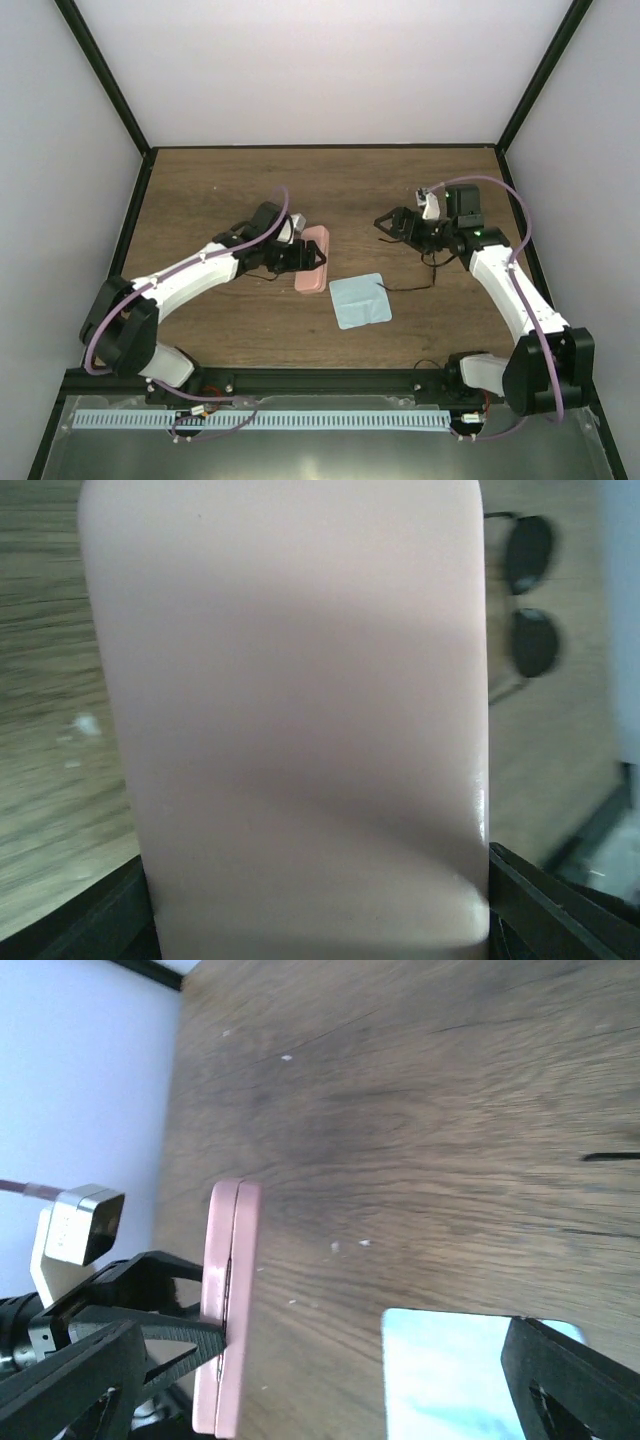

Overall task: Organize the sunglasses
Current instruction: Place the sunglasses case at the center of the board.

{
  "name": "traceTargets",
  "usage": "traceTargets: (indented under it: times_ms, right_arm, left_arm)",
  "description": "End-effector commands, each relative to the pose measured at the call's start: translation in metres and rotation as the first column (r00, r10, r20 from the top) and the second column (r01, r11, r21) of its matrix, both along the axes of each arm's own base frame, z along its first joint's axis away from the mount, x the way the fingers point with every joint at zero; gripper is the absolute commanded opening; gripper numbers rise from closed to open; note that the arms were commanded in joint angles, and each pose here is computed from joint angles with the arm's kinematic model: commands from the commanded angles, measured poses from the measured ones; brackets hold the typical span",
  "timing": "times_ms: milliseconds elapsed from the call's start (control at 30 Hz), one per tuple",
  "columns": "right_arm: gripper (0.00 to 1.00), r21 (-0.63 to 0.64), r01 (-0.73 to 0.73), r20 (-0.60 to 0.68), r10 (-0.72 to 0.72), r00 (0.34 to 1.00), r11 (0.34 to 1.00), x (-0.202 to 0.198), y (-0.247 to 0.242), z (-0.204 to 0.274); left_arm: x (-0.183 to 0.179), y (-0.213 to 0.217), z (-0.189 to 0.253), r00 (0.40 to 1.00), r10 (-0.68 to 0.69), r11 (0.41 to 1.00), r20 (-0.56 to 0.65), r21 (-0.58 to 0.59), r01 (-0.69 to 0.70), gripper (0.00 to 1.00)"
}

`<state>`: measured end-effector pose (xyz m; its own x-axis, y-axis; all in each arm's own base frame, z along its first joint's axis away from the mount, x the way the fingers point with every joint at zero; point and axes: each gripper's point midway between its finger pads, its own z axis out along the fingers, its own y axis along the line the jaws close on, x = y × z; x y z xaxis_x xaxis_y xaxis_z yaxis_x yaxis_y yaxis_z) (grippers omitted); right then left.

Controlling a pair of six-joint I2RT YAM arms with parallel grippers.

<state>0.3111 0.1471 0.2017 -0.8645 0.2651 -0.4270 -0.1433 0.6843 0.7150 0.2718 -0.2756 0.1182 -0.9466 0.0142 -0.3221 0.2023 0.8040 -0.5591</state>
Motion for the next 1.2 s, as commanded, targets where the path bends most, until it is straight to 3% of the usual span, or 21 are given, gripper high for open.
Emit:
traceTargets:
  times_ms: [0, 300, 633, 700, 767, 867, 1167]
  right_arm:
    - [1.00, 0.192, -0.149, 0.044, 0.143, 0.989, 0.970, -0.003, 0.029, 0.033]
    - [1.00, 0.199, -0.257, 0.050, 0.252, 0.966, 0.946, -0.006, 0.070, 0.036]
    - [1.00, 0.209, -0.290, 0.025, 0.291, 0.956, 0.934, -0.010, 0.084, 0.028]
    - [1.00, 0.195, -0.274, 0.016, 0.276, 0.961, 0.942, -0.008, 0.082, 0.026]
    - [1.00, 0.146, -0.231, 0.000, 0.234, 0.972, 0.962, -0.003, 0.075, 0.020]
    - [1.00, 0.086, -0.187, -0.043, 0.191, 0.981, 0.979, 0.002, 0.068, 0.004]
    - [1.00, 0.040, -0.147, -0.137, 0.151, 0.979, 0.988, 0.000, 0.061, -0.027]
  left_arm:
    - [-0.009, -0.036, 0.063, 0.990, -0.117, 0.932, 0.076, -0.337, 0.136, 0.73]
    - [-0.013, -0.051, 0.102, 0.980, -0.155, 0.855, 0.125, -0.480, 0.196, 0.74]
    - [-0.007, -0.053, 0.112, 0.982, -0.125, 0.849, 0.138, -0.497, 0.178, 0.74]
    - [0.008, -0.042, 0.091, 0.990, -0.064, 0.924, 0.122, -0.367, 0.105, 0.73]
    - [0.023, -0.016, 0.053, 0.994, 0.003, 0.991, 0.109, -0.132, 0.011, 0.73]
    - [0.027, 0.035, -0.002, 0.990, 0.120, 0.973, 0.071, 0.189, -0.131, 0.72]
    - [0.025, 0.056, -0.063, 0.978, 0.209, 0.897, 0.014, 0.395, -0.197, 0.75]
